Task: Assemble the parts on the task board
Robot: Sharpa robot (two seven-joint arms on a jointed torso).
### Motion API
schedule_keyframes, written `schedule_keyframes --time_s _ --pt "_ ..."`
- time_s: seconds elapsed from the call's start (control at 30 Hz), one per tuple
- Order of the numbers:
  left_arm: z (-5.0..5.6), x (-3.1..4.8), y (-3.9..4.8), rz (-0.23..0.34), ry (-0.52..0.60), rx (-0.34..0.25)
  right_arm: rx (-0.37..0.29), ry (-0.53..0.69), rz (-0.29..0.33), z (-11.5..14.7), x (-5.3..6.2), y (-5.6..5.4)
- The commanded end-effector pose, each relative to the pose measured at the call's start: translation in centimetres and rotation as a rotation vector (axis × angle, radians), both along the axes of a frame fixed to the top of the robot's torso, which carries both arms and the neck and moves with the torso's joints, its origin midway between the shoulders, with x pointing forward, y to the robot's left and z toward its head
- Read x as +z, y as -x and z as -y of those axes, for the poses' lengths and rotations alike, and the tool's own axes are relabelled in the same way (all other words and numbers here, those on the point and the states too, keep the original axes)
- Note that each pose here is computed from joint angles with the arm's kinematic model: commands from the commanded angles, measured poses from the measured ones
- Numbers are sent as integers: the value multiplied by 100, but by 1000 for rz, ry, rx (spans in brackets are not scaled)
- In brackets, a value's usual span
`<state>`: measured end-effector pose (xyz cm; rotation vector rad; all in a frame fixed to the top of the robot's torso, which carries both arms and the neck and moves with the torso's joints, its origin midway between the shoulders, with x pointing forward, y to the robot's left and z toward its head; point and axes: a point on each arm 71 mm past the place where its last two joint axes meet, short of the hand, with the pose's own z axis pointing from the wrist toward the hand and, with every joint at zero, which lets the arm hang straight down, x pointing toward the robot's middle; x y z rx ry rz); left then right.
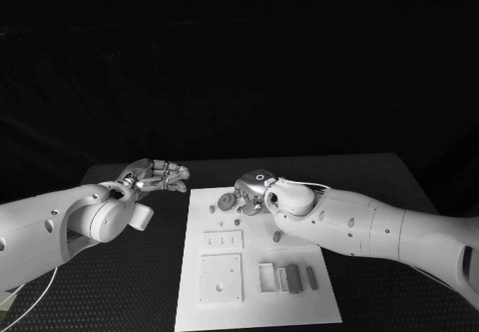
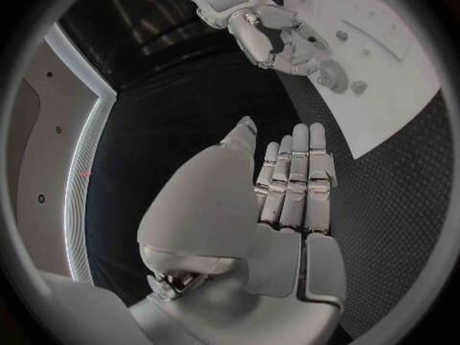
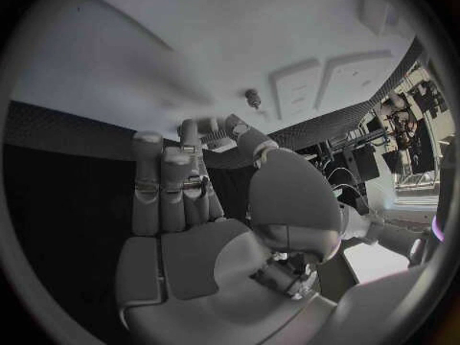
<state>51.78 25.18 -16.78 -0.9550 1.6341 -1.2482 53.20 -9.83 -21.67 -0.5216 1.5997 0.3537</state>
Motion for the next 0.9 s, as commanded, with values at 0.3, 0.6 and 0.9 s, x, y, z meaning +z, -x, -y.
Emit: schedule_keyframes --time_s 0.3,0.6,0.9 --pt "16 12 5 6 4 -16 -11 4 2 48 -3 0" --pt "12 12 6 6 4 -15 -6 -30 26 107 31 26" --pt "-1 14 9 7 4 -12 38 -133 75 82 206 105"
